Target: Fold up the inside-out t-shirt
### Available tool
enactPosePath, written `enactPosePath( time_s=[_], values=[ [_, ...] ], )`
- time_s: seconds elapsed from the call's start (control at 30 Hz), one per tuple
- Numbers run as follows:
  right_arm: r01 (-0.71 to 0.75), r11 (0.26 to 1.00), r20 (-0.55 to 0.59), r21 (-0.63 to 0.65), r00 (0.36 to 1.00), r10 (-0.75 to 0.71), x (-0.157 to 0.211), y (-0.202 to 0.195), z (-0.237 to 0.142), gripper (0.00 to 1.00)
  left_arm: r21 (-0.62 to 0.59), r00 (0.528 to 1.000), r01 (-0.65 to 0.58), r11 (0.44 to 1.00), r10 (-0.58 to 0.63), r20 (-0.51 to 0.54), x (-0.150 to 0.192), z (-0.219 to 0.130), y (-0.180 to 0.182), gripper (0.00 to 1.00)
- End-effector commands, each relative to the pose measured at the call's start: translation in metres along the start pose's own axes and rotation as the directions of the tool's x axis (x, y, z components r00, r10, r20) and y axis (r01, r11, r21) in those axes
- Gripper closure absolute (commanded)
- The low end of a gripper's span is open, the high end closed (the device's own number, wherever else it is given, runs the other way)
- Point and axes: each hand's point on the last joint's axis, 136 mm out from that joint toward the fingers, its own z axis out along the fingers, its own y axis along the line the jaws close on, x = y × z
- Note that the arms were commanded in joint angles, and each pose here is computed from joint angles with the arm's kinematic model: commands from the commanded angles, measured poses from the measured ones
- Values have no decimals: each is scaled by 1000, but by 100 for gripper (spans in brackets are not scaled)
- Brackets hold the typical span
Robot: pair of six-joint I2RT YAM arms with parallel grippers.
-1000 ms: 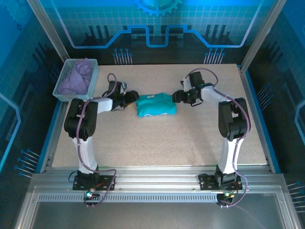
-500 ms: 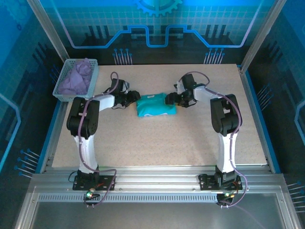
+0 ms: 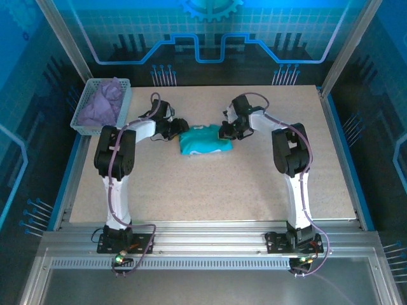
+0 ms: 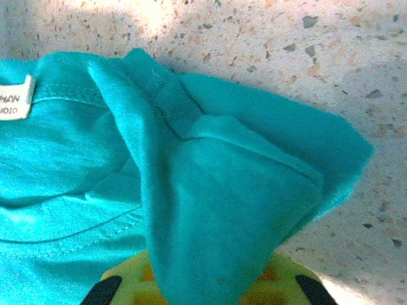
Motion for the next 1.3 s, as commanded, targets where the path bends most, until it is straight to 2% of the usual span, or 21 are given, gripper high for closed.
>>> enactPosePath(
  time_s=[0.0, 0.17, 0.27, 0.4, 0.57, 0.7, 0.73, 0.8, 0.9, 1.0, 1.07, 1.13, 1.2, 1.27],
  values=[
    [20, 999, 57, 29, 998, -21, -14, -6, -45, 100, -1, 999, 8, 1000, -8, 53, -8, -39, -4, 37],
    [48, 973, 94, 224, 993, -70, -13, -66, -124, 100, 71, 972, -17, 997, 0, 234, -12, -109, -21, 27],
    [52, 914, 56, 402, 995, -81, -5, -117, -168, 100, 142, 965, -7, 990, -31, 260, 6, -129, -27, 26],
    [-5, 753, 46, 657, 998, -33, -1, -195, -225, 100, 203, 971, 0, 979, -48, 234, 32, -137, -31, 26],
    [-99, 564, 114, 820, 993, 8, -17, -261, -279, 100, 198, 973, -41, 979, -6, 231, 55, -150, -33, 26],
    [-120, 327, 100, 937, 992, 78, -26, -304, -313, 80, 167, 970, -71, 983, 29, 242, 65, -160, -31, 25],
    [-131, 294, 107, 947, 990, 96, -27, -309, -319, 74, 161, 968, -79, 984, 37, 247, 66, -163, -31, 25],
    [-155, 256, 133, 954, 986, 102, -30, -309, -331, 56, 135, 963, -92, 986, 54, 263, 67, -170, -28, 25],
    [-189, 269, 177, 944, 982, 67, -36, -290, -337, 37, 79, 946, -114, 990, 84, 313, 64, -182, -23, 22],
    [-195, 314, 204, 929, 979, 4, -40, -258, -335, 30, 11, 922, -139, 990, 125, 367, 57, -196, -17, 18],
    [-193, 393, 232, 899, 971, -53, -39, -226, -325, 27, -44, 896, -156, 987, 160, 415, 51, -207, -13, 15],
    [-171, 503, 281, 847, 948, -151, -38, -186, -309, 23, -119, 858, -166, 979, 203, 472, 43, -222, -5, 11],
    [-134, 598, 356, 790, 895, -269, -32, -141, -297, 15, -220, 801, -154, 963, 252, 543, 35, -241, 9, 3],
    [-102, 654, 416, 750, 842, -345, -20, -113, -288, 4, -314, 736, -127, 941, 302, 607, 27, -259, 24, 1]
  ],
)
